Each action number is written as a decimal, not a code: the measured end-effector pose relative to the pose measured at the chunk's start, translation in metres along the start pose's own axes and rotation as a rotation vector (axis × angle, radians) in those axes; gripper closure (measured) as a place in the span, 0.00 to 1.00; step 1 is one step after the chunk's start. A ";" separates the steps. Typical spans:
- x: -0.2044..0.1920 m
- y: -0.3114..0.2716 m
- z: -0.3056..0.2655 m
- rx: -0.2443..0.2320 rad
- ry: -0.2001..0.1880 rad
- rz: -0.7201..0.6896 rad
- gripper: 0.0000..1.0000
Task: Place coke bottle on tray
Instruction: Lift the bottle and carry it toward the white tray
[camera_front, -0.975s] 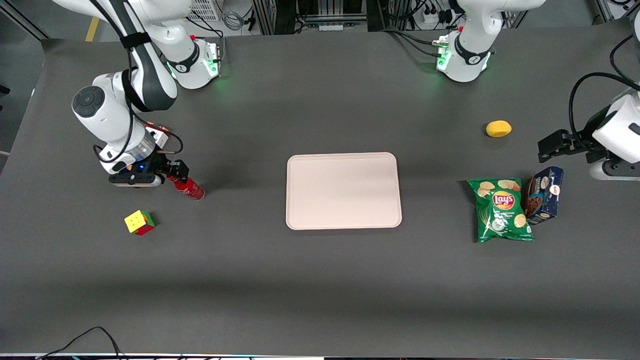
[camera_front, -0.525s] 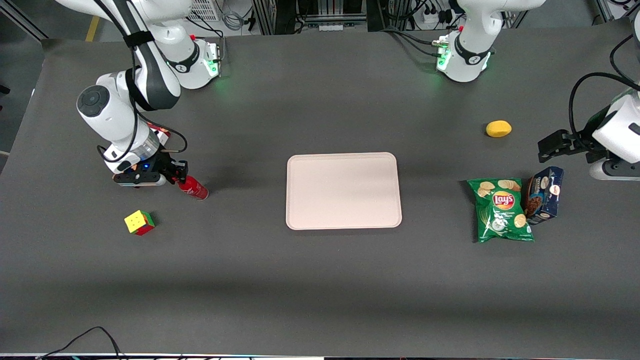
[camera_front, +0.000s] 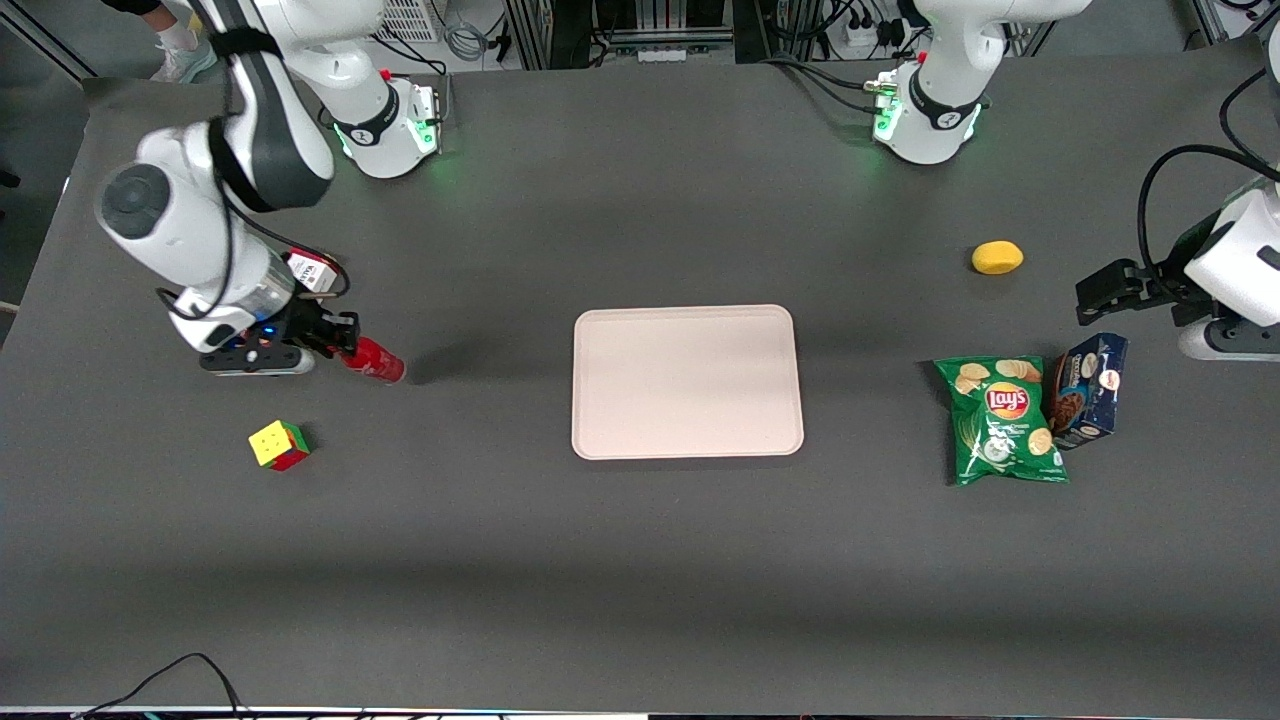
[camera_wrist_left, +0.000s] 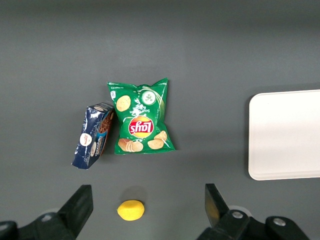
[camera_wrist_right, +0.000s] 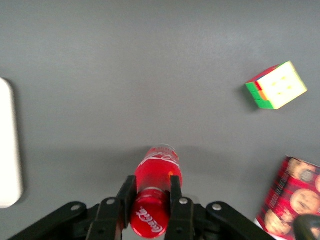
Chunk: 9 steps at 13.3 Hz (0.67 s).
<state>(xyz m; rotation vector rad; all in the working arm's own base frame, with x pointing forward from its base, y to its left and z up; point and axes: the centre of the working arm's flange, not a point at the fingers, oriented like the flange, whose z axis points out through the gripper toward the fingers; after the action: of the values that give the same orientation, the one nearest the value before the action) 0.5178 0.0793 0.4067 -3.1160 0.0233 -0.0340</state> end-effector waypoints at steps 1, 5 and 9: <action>0.007 -0.003 -0.034 -0.001 -0.014 -0.004 0.68; 0.006 -0.028 -0.178 0.003 -0.034 -0.054 0.68; 0.001 -0.045 -0.212 0.033 -0.037 -0.082 0.68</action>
<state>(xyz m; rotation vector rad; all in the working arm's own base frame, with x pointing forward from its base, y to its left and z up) 0.5147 0.1194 0.6200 -3.0820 -0.1042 0.0210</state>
